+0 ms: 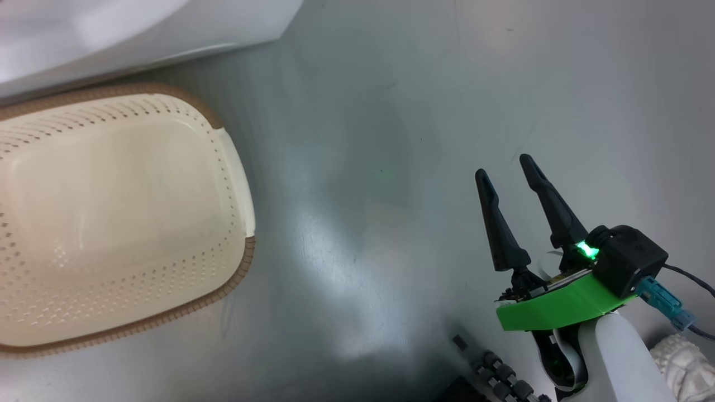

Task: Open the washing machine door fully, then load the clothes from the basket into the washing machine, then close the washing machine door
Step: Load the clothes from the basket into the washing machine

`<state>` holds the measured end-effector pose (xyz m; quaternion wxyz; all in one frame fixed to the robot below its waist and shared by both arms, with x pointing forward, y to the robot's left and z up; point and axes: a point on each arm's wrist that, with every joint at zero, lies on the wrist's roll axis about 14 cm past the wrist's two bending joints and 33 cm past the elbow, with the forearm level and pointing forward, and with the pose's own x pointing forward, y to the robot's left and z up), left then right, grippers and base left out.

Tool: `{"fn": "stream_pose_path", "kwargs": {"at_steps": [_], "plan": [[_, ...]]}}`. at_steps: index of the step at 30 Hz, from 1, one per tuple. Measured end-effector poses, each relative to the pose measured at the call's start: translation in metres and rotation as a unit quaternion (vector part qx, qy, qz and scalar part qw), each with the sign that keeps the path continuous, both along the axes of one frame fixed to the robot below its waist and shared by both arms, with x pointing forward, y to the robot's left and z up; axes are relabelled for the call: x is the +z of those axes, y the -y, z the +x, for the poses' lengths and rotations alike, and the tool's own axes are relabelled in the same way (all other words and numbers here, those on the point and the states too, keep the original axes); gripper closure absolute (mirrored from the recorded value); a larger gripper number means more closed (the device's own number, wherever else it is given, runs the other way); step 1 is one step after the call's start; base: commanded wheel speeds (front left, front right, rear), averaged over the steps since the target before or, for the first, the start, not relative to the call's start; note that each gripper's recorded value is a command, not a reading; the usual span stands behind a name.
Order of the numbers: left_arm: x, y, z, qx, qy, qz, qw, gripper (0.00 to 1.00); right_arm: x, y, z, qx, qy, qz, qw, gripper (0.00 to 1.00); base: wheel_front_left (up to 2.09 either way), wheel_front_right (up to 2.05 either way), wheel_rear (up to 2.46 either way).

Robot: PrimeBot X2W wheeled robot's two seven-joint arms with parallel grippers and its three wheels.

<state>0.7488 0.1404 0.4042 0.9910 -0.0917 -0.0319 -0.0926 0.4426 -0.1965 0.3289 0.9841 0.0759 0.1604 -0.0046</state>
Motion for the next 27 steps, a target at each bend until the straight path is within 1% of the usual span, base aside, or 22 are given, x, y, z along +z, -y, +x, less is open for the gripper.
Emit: {"fn": "stream_pose_path", "kwargs": {"at_steps": [2,5,9,14,16,18,19,20,21,27], "plan": [[0.023,0.003,0.005,-0.003,0.046,0.012,0.999,1.0,-0.005,-0.001,-0.001,-0.001,-0.007,0.005,1.0,0.0,0.0,0.0,0.0],[0.057,0.003,0.008,0.001,0.113,0.014,0.994,1.0,-0.011,0.0,-0.002,-0.003,-0.013,0.007,1.0,0.0,0.0,0.0,0.0],[0.08,0.003,0.005,0.011,0.165,0.015,0.986,1.0,-0.015,0.003,0.001,-0.007,-0.015,0.008,1.0,0.0,0.0,0.0,0.0],[0.12,0.001,-0.007,0.024,0.243,0.027,0.969,1.0,-0.019,0.004,0.0,-0.007,-0.021,0.006,1.0,0.0,0.0,0.0,0.0],[0.124,-0.003,-0.01,0.031,0.25,0.025,0.967,1.0,-0.019,0.003,0.003,-0.006,-0.018,0.007,1.0,0.0,0.0,0.0,0.0],[0.111,-0.005,-0.01,0.034,0.231,0.023,0.972,1.0,-0.019,0.001,0.004,-0.004,-0.017,0.009,1.0,0.0,0.0,0.0,0.0],[0.102,-0.005,-0.01,0.035,0.218,0.02,0.975,0.97,-0.019,0.0,0.004,-0.002,-0.017,0.01,1.0,0.0,0.0,0.0,0.0],[0.092,-0.005,-0.01,0.035,0.203,0.02,0.978,0.39,-0.019,-0.001,0.004,-0.001,-0.018,0.011,1.0,0.0,0.0,0.0,0.0],[0.081,-0.006,-0.009,0.035,0.184,0.018,0.982,0.0,-0.019,-0.002,0.004,-0.001,-0.018,0.012,1.0,0.0,0.0,0.0,0.0],[0.06,-0.007,-0.009,0.036,0.136,0.005,0.99,0.0,-0.016,-0.007,0.006,0.004,-0.013,0.018,1.0,0.0,0.0,0.0,0.0]]}}
